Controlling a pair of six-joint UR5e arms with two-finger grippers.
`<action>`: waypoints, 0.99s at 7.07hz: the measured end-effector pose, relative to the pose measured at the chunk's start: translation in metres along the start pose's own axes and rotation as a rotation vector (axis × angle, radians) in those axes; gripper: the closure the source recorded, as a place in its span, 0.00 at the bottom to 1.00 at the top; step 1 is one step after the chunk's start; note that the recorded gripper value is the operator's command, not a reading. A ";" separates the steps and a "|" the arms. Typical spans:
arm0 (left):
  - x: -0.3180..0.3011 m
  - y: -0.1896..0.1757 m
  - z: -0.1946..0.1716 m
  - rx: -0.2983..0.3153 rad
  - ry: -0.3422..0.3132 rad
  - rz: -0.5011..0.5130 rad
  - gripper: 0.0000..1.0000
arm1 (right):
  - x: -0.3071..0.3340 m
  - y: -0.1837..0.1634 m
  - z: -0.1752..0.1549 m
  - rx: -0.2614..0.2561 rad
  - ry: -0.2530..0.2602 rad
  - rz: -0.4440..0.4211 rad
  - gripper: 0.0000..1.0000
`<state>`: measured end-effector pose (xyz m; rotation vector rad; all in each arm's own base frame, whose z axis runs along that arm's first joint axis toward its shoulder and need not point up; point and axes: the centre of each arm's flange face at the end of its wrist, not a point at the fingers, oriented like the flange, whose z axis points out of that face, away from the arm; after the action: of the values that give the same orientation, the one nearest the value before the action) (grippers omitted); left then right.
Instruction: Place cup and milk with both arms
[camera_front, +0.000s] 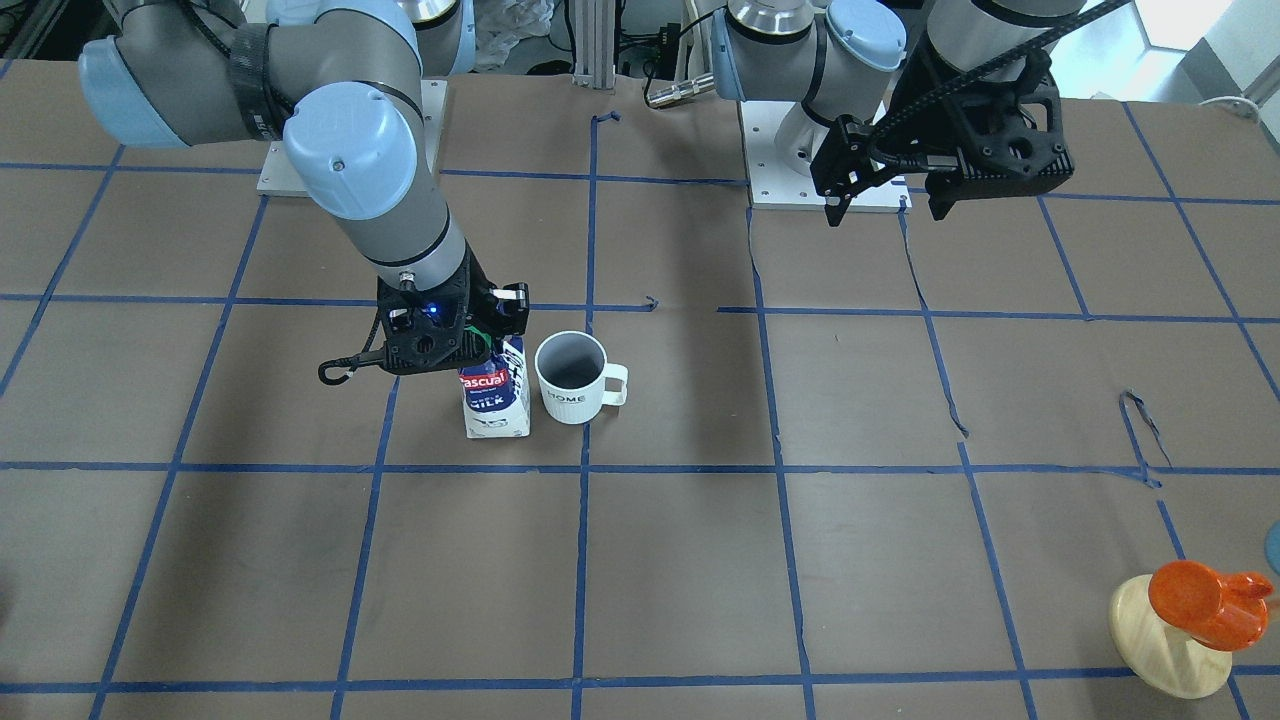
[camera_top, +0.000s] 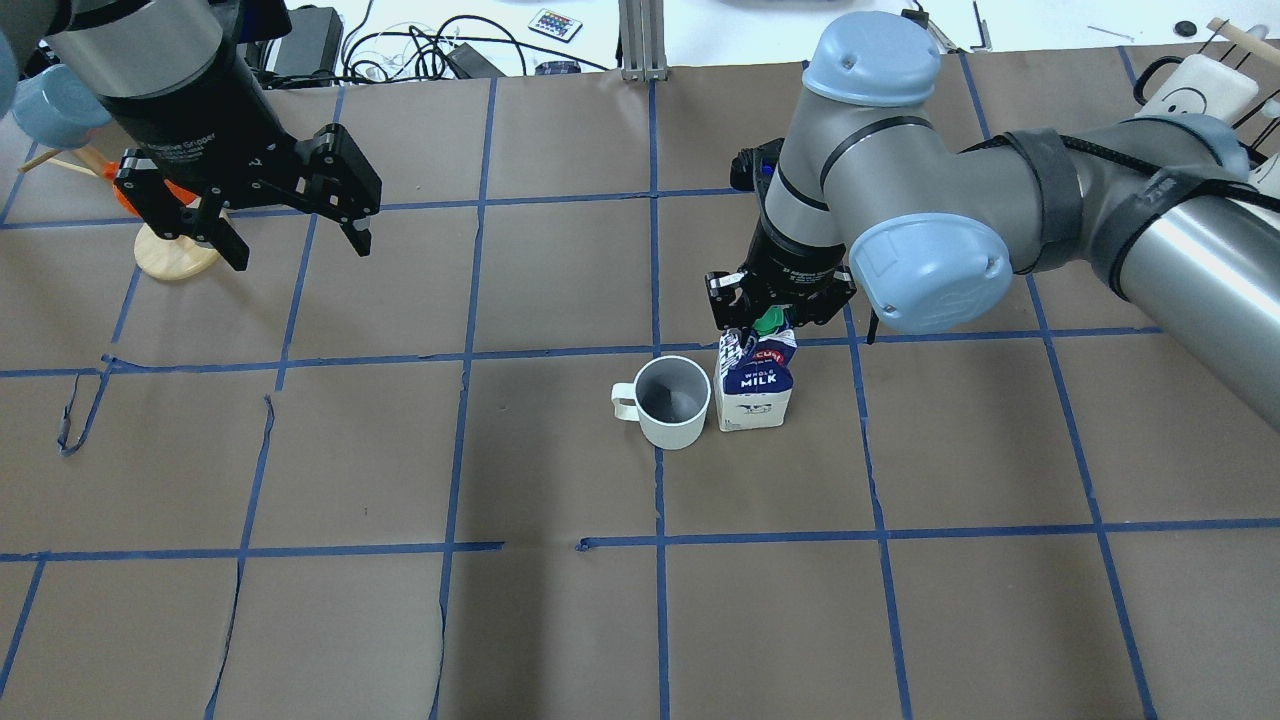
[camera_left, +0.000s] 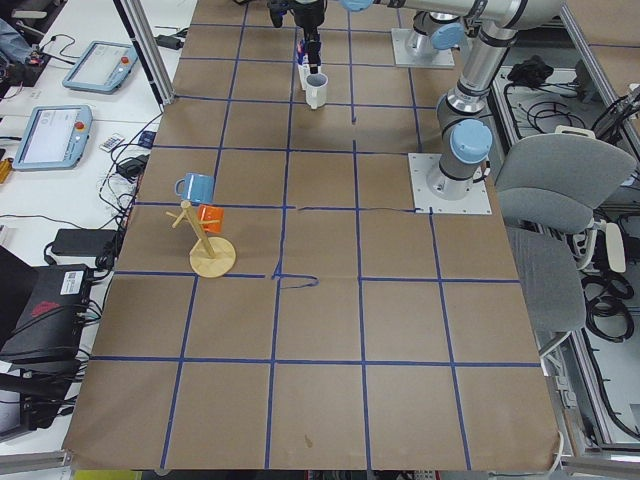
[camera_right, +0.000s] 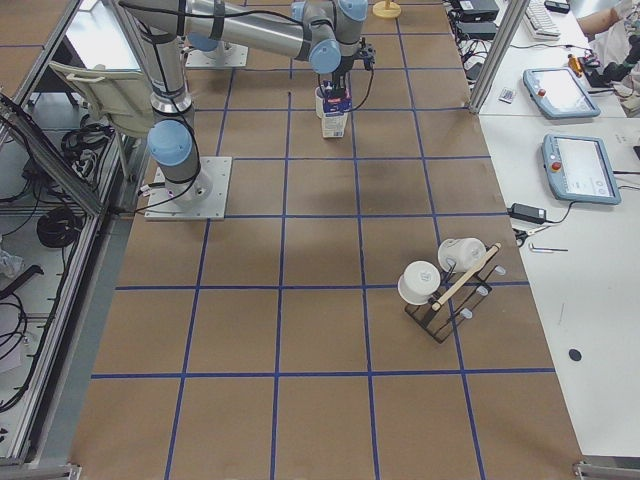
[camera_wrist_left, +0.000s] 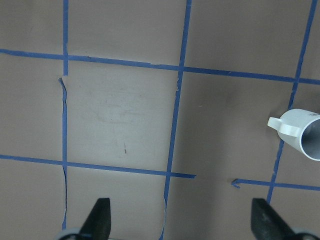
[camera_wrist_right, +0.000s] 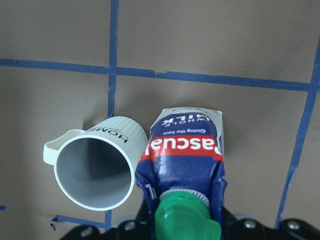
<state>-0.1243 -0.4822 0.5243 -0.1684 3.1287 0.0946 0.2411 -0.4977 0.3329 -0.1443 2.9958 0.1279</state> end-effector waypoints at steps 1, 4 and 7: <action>0.001 -0.007 0.000 0.032 0.005 0.002 0.00 | 0.000 -0.001 0.000 0.002 -0.001 -0.002 0.88; 0.003 -0.020 0.000 0.094 0.011 0.006 0.00 | -0.001 -0.004 0.004 0.009 -0.003 -0.004 0.00; 0.003 -0.021 0.000 0.099 0.009 0.006 0.00 | -0.002 -0.007 -0.009 0.037 0.007 -0.004 0.00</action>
<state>-0.1252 -0.5031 0.5233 -0.1595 3.1339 -0.0608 0.2423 -0.5048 0.3416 -0.1467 3.0025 0.0712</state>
